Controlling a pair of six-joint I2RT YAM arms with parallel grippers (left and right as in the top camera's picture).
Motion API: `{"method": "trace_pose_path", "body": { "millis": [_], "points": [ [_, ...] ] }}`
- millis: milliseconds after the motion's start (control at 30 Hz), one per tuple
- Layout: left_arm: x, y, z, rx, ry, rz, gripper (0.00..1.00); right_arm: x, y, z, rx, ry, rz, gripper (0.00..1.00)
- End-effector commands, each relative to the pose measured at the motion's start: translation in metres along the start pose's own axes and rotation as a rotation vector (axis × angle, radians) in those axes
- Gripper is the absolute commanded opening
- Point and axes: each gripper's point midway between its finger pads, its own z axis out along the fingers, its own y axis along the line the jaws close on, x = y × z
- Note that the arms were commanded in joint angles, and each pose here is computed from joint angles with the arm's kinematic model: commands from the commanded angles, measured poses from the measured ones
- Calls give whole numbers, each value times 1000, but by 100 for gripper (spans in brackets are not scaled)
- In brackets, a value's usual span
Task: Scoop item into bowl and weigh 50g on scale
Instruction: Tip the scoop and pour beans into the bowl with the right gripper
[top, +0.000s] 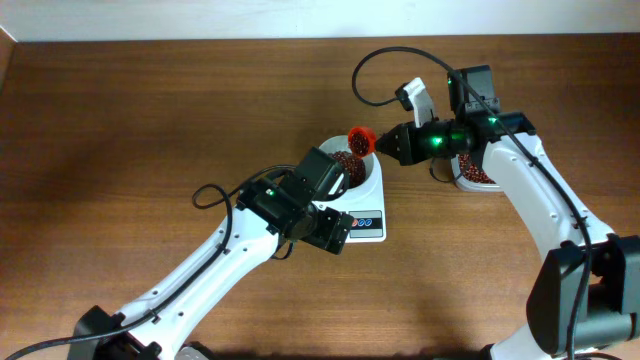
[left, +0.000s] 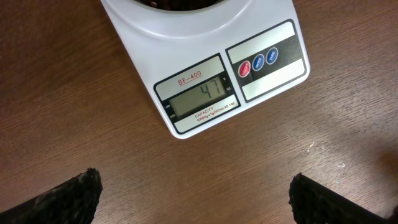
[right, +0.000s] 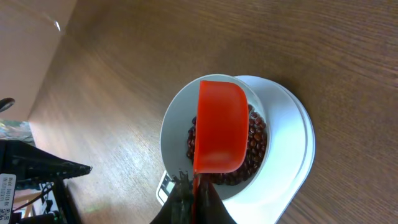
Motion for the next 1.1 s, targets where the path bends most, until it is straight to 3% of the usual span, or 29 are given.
{"method": "trace_pose_path", "body": {
  "millis": [0, 300, 467, 533, 967, 1067],
  "points": [
    [1, 0, -3, -4, -11, -2, 99, -14, 13, -12, 3, -39, -41, 4],
    [1, 0, -3, -4, -11, -2, 99, -15, 12, -9, 19, -42, 0, 4],
    [1, 0, -3, -4, -11, -2, 99, -15, 27, -7, -51, -43, -105, 4],
    [1, 0, -3, -4, -11, -2, 99, -16, 16, -7, 8, -43, -36, 4],
    [1, 0, -3, -4, -11, -2, 99, -16, 14, -7, 21, -45, -21, 4],
    [1, 0, -3, -4, -11, -2, 99, -14, 35, -8, -101, -41, -97, 4]
  ]
}}
